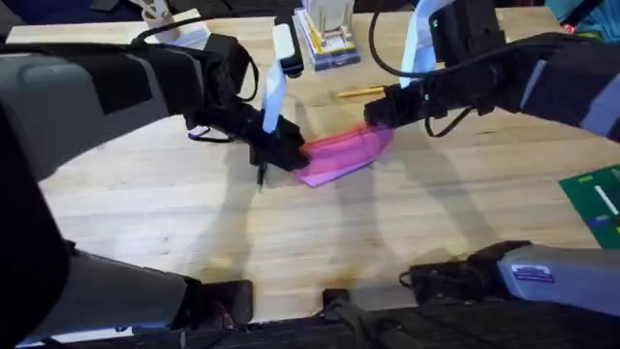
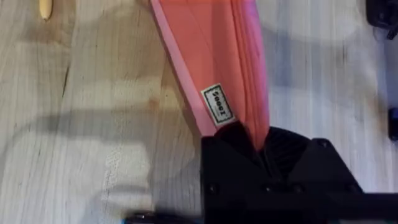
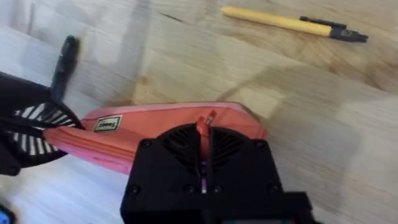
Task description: Unzip the bag, pick up the pens from the table one at a time and place them inside, then zip the bag closed.
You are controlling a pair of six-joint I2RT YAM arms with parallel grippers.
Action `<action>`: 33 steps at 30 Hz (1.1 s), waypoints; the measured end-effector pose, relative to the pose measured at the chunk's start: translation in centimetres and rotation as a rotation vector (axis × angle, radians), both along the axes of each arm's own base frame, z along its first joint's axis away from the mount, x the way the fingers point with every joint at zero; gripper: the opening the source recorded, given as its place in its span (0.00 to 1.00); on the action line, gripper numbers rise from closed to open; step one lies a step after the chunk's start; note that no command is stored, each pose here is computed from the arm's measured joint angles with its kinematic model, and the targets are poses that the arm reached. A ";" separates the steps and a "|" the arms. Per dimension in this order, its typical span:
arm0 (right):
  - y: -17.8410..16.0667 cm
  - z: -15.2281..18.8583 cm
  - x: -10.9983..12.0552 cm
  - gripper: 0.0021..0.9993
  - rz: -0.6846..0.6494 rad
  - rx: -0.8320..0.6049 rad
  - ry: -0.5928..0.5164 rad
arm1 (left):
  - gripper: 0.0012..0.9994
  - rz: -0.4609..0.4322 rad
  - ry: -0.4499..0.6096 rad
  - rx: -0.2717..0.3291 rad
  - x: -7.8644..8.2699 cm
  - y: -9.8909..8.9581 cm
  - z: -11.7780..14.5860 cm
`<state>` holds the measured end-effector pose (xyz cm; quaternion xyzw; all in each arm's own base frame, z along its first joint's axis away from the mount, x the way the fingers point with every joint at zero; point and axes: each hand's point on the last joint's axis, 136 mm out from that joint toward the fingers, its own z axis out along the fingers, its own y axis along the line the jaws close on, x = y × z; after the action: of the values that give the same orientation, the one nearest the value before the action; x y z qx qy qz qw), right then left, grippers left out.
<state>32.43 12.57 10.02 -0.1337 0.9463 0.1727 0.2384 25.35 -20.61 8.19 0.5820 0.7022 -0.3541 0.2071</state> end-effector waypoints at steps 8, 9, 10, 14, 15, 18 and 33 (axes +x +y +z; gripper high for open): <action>1.2 3.4 0.5 0.03 0.016 0.072 -0.056 | 0.04 0.000 -0.004 -0.001 0.1 0.0 0.0; 1.3 4.0 0.5 0.03 0.017 0.077 -0.066 | 0.04 0.000 -0.006 -0.002 0.1 0.0 0.0; 1.4 4.5 0.5 0.03 0.018 0.082 -0.077 | 0.04 0.000 -0.008 -0.003 0.2 -0.1 0.0; 1.9 5.3 0.2 0.03 0.014 0.098 -0.086 | 0.04 0.000 -0.010 -0.002 0.2 0.0 0.0; 2.2 5.3 0.1 0.03 0.016 0.100 -0.084 | 0.04 0.000 -0.009 -0.002 0.2 0.0 0.0; 3.3 5.3 -0.4 0.03 0.037 0.102 -0.076 | 0.04 0.002 -0.009 0.001 0.2 0.0 0.0; 11.4 5.5 -3.4 0.03 0.212 0.145 -0.093 | 0.04 0.006 -0.010 0.002 0.3 0.1 0.0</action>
<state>29.00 23.96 15.54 -0.2234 0.8997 0.2586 0.2716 25.64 -20.48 8.15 0.5819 0.7031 -0.3500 0.2109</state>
